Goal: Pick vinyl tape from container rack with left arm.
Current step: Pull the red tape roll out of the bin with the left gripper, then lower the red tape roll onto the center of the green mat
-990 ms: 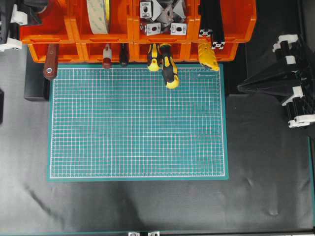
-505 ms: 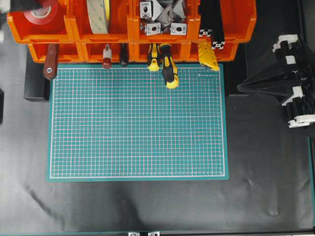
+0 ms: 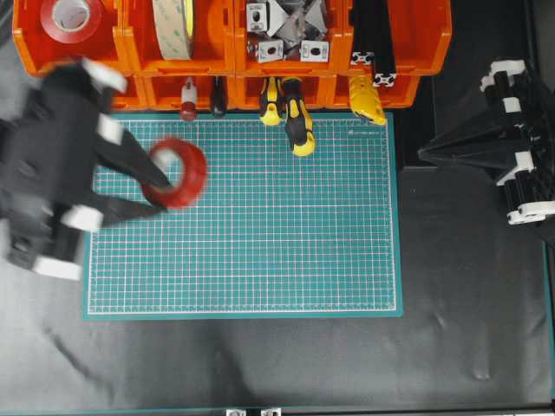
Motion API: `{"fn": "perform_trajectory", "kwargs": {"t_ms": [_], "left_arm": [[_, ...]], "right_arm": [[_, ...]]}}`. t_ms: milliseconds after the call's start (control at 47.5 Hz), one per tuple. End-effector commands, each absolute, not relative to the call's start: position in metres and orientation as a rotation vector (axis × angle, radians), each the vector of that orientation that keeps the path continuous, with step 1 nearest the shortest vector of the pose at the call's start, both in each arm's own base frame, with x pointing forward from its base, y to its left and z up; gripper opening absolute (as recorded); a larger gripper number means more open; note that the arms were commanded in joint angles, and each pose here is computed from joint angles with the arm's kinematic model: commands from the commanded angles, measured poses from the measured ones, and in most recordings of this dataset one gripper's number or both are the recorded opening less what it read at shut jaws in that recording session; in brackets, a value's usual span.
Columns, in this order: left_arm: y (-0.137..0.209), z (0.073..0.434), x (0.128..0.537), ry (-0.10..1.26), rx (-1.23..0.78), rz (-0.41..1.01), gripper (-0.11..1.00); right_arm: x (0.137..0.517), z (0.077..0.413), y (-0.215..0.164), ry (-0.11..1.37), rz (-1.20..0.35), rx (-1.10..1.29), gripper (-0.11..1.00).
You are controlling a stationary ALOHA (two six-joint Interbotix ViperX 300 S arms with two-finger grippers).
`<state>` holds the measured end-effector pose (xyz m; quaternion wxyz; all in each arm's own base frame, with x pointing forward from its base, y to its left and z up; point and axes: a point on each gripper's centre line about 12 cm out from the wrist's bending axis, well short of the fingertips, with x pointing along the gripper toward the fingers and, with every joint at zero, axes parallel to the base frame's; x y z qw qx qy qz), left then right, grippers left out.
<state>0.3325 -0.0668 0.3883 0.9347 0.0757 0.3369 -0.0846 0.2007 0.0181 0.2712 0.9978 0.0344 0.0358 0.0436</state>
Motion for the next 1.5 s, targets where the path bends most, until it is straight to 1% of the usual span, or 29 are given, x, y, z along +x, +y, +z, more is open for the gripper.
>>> {"fn": "perform_trajectory", "kwargs": {"t_ms": [0, 63, 147, 421, 569, 716, 1201, 1243, 1390, 1411, 1474], "left_arm": [[-0.073, 0.372, 0.346, 0.630, 0.119, -0.177, 0.19], [-0.075, 0.356, 0.355, 0.634, 0.111, -0.178, 0.19], [-0.078, 0.329, 0.366, 0.672, 0.102, -0.176, 0.19], [-0.084, 0.230, 0.393, 0.899, 0.127, -0.170, 0.19], [-0.087, 0.202, 0.403, 0.954, 0.135, -0.172, 0.19], [-0.089, 0.192, 0.408, 0.972, 0.136, -0.172, 0.19], [-0.088, 0.192, 0.409, 0.969, 0.135, -0.171, 0.20], [-0.088, 0.192, 0.410, 0.969, 0.136, -0.170, 0.25], [-0.088, 0.193, 0.410, 0.965, 0.133, -0.170, 0.64], [-0.088, 0.193, 0.410, 0.962, 0.134, -0.170, 0.71], [-0.088, 0.195, 0.411, 0.956, 0.131, -0.169, 0.84]], "right_arm": [[0.205, 0.282, 0.018, 0.050, 0.085, 0.079, 0.00], [0.205, 0.282, 0.018, 0.051, 0.084, 0.083, 0.00], [0.205, 0.282, 0.018, 0.051, 0.084, 0.085, 0.00], [0.204, 0.284, 0.017, 0.041, 0.082, 0.085, 0.00], [0.203, 0.286, 0.017, 0.034, 0.083, 0.086, 0.00], [0.203, 0.286, 0.017, 0.034, 0.083, 0.086, 0.00], [0.203, 0.286, 0.017, 0.034, 0.083, 0.086, 0.00], [0.203, 0.286, 0.017, 0.034, 0.083, 0.086, 0.00], [0.203, 0.286, 0.017, 0.034, 0.083, 0.086, 0.00], [0.203, 0.286, 0.017, 0.034, 0.083, 0.086, 0.00], [0.203, 0.286, 0.017, 0.034, 0.083, 0.086, 0.00]]}}
